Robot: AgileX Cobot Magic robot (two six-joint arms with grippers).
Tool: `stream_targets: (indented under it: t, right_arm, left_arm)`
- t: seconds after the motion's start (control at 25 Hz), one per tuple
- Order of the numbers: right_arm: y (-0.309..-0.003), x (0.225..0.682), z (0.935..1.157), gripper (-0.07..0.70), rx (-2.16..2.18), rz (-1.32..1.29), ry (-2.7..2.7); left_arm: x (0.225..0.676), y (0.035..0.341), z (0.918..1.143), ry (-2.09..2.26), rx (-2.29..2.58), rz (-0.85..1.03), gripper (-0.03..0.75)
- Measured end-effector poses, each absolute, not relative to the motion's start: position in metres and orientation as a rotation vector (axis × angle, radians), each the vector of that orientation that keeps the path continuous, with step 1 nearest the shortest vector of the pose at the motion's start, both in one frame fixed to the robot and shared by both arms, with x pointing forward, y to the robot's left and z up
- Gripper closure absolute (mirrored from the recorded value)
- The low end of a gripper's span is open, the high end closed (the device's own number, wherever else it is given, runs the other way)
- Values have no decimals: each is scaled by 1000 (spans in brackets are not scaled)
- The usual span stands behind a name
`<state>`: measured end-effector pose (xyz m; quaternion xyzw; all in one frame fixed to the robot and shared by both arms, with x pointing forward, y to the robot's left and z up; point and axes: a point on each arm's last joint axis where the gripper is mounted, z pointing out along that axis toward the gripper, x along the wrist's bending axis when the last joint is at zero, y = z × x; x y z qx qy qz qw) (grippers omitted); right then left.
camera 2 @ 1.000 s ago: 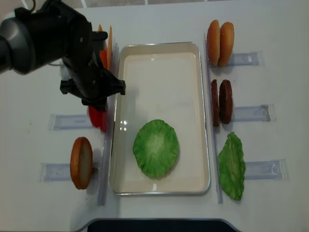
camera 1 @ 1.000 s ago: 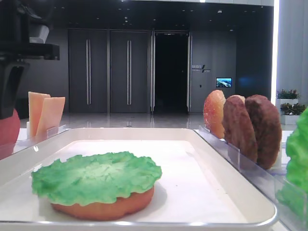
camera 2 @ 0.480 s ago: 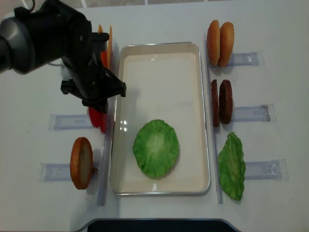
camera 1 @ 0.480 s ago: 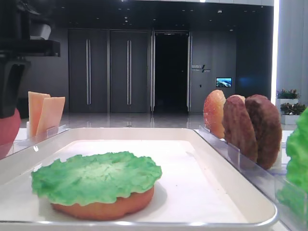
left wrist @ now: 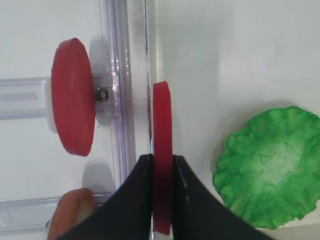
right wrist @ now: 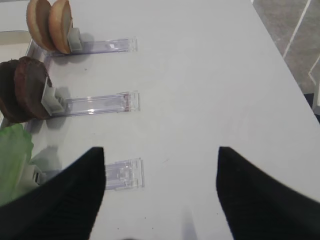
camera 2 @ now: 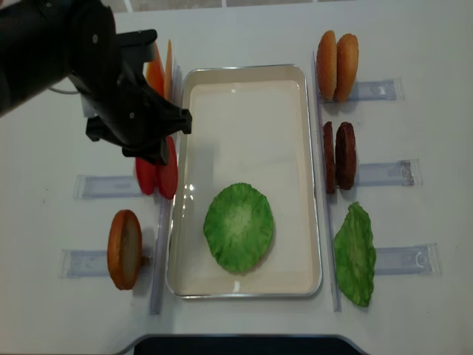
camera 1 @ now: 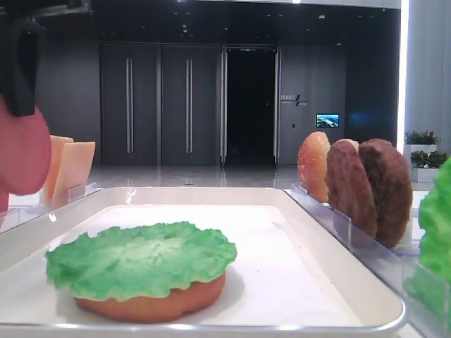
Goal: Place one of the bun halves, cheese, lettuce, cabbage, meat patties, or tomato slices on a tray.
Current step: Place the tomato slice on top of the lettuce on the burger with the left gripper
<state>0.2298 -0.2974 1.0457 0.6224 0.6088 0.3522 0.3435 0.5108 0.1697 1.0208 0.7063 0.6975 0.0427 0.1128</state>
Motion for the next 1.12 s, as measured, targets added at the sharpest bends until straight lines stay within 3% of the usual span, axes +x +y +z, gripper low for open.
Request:
stream_targets:
  t: [0.64,1.12]
  right_arm:
    - [-297,230,1046,150,1617,915,1582]
    - [-297,230,1046,150,1617,915,1582]
  left_arm:
    - [491,146,1049,1728,1991,-199,655]
    - [471,138,1018,1597,1914,-400,655]
